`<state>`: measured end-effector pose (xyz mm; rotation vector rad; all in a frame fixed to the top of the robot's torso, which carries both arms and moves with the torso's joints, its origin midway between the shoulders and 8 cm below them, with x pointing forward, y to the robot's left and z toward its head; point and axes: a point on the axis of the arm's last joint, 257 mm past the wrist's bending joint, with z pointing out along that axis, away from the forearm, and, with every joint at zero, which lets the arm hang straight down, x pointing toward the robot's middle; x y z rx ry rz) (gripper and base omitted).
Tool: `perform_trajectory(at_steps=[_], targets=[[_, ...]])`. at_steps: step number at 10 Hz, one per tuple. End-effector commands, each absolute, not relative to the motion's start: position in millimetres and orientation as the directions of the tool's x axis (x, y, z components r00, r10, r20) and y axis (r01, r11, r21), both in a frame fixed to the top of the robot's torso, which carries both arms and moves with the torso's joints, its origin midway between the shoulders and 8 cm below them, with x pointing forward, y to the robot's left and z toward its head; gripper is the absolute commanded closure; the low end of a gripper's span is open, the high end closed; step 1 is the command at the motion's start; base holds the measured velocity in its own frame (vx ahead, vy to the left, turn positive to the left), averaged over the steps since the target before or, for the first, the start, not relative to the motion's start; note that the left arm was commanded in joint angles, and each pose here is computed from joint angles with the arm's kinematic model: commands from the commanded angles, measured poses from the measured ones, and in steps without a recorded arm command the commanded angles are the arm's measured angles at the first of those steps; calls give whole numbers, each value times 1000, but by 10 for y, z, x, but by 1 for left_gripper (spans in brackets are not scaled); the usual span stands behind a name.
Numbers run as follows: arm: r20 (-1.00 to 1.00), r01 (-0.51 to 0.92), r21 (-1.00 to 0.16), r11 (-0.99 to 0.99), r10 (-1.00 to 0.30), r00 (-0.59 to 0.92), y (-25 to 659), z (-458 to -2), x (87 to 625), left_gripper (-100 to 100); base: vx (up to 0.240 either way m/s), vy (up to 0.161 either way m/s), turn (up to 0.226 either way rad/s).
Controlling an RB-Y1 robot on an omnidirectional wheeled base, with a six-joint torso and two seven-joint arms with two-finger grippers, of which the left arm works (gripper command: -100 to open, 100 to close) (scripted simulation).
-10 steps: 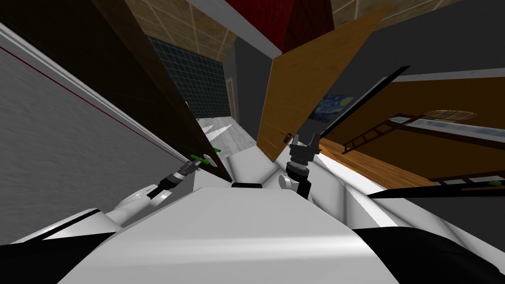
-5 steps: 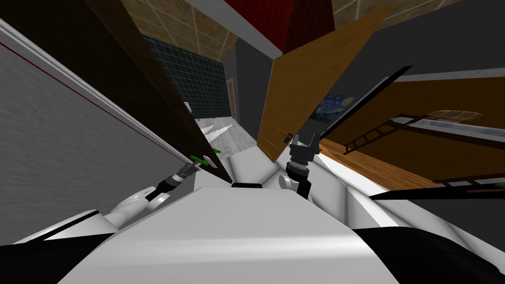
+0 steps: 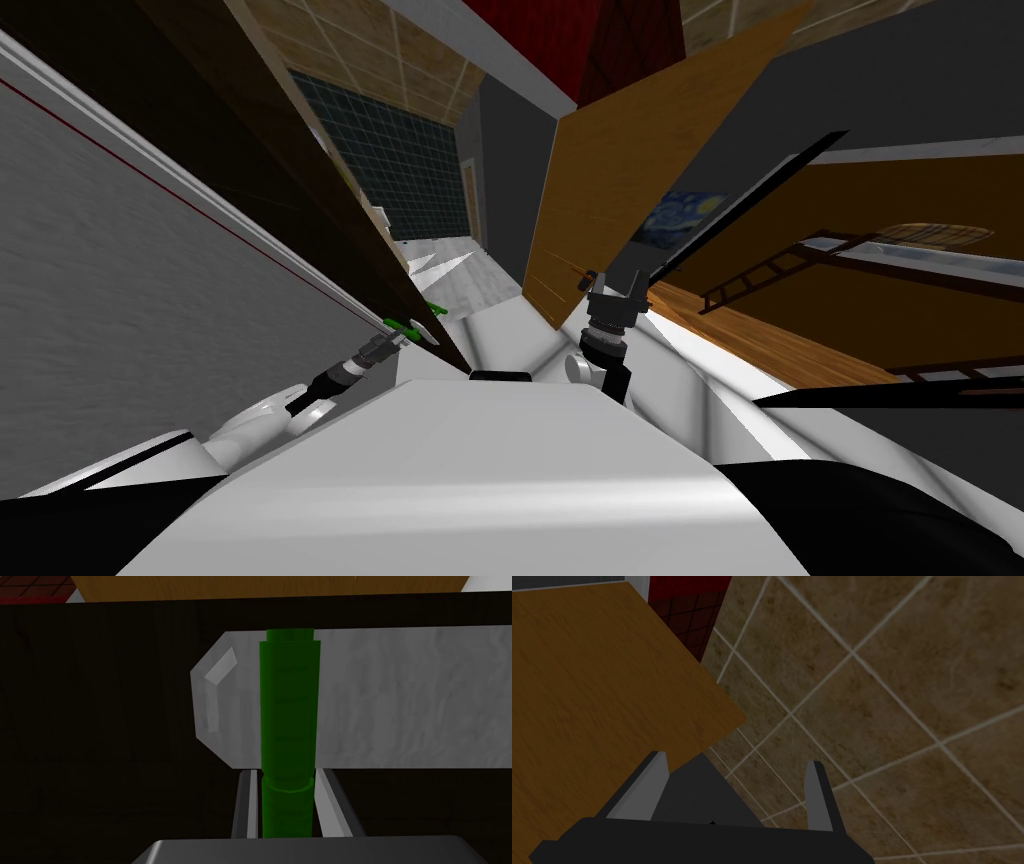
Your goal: Pull the door open
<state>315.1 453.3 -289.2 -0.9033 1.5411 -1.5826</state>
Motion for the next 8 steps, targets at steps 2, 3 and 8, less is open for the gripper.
perform_trajectory(at_steps=[2, 3, 8], targets=[[3, 21, -1000, -17, -854, -520, 4443, -2918, 2964, 100, -13, 72, 40], [3, 21, -1000, -17, -854, -520, 4443, -2918, 2964, 100, -23, 48, 15], [1, 3, -1000, -3, -843, -539, 4489, -2924, 2776, 100, -47, 77, 31]])
